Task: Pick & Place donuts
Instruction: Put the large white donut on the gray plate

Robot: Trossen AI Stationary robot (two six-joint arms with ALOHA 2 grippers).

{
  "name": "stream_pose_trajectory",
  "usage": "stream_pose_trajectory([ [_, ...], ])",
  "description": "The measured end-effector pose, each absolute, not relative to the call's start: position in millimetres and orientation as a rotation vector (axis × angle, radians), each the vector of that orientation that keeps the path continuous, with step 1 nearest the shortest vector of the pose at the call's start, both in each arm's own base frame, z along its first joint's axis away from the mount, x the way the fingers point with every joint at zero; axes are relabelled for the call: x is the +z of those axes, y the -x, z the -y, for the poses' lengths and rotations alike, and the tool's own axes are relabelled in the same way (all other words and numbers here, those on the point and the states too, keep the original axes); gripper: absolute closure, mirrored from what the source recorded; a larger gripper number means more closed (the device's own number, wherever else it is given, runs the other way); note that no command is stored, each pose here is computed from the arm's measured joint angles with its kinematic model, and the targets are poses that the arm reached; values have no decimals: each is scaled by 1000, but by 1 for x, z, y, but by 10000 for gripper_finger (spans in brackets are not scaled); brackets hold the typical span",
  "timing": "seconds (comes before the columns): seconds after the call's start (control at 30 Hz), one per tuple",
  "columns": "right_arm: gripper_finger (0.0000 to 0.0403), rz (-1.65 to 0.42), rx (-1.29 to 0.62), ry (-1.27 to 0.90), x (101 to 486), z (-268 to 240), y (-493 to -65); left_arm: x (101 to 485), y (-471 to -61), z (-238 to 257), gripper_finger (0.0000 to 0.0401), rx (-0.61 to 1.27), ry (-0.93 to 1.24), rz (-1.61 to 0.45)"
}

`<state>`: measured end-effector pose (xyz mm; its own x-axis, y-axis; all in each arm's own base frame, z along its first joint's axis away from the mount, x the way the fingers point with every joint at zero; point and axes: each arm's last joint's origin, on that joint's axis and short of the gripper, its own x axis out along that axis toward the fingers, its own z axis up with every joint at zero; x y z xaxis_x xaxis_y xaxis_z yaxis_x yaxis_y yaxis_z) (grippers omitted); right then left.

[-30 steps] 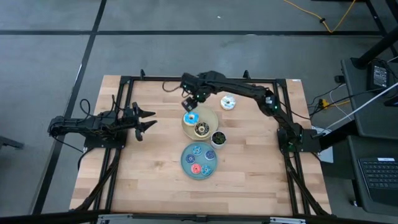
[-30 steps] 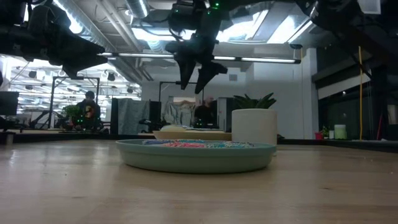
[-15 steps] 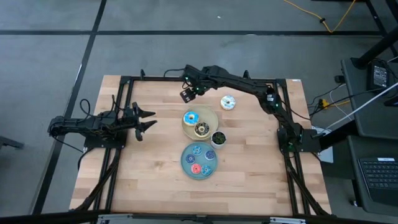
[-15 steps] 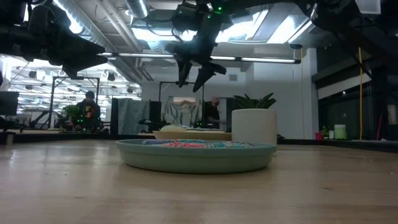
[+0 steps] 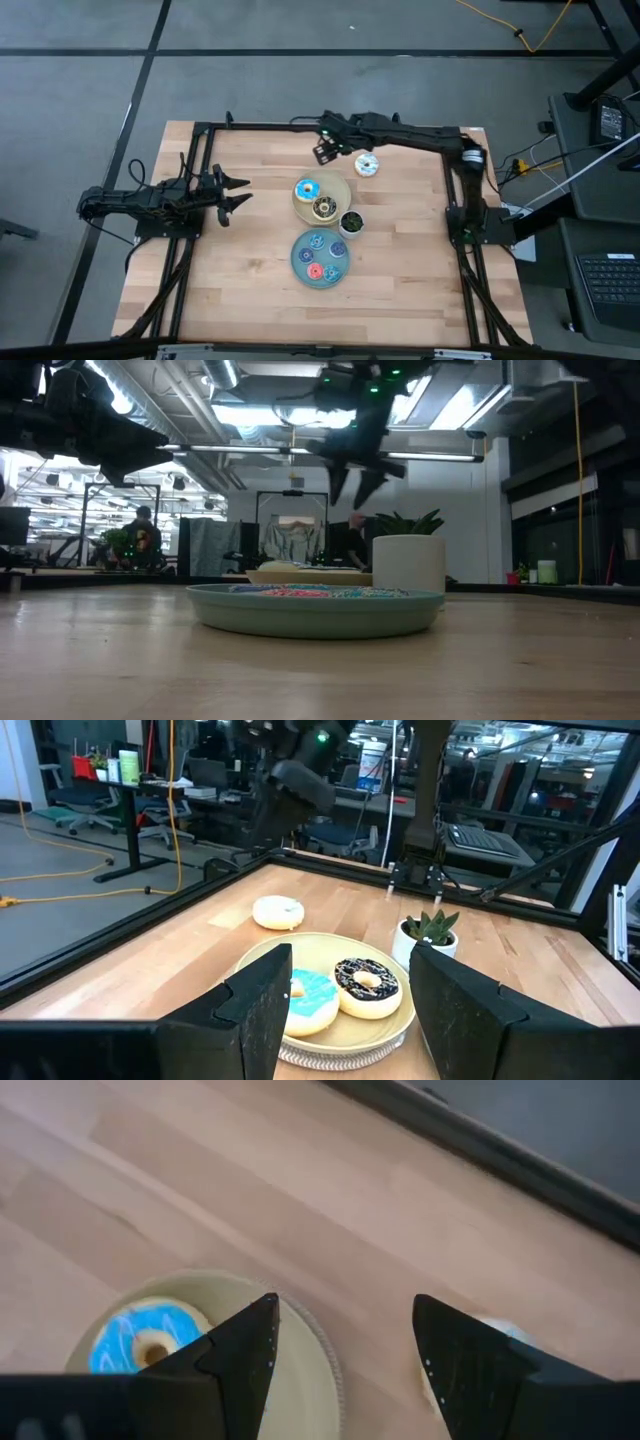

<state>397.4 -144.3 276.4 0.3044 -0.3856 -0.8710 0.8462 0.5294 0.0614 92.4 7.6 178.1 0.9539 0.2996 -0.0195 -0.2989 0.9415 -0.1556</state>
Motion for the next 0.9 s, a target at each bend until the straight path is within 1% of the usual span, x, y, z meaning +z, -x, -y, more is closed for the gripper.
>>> stream_pose_trajectory([
  [0.17,171,-872,-924,-649,275,140,-361,178,-92,-8,205,305,158,5],
  [0.37,171,-852,-1009,-684,265,140,-330,178,-92,-8,205,305,158,5],
  [0.9,171,-904,-1111,-721,220,151,-302,178,-92,-8,205,305,158,5],
])
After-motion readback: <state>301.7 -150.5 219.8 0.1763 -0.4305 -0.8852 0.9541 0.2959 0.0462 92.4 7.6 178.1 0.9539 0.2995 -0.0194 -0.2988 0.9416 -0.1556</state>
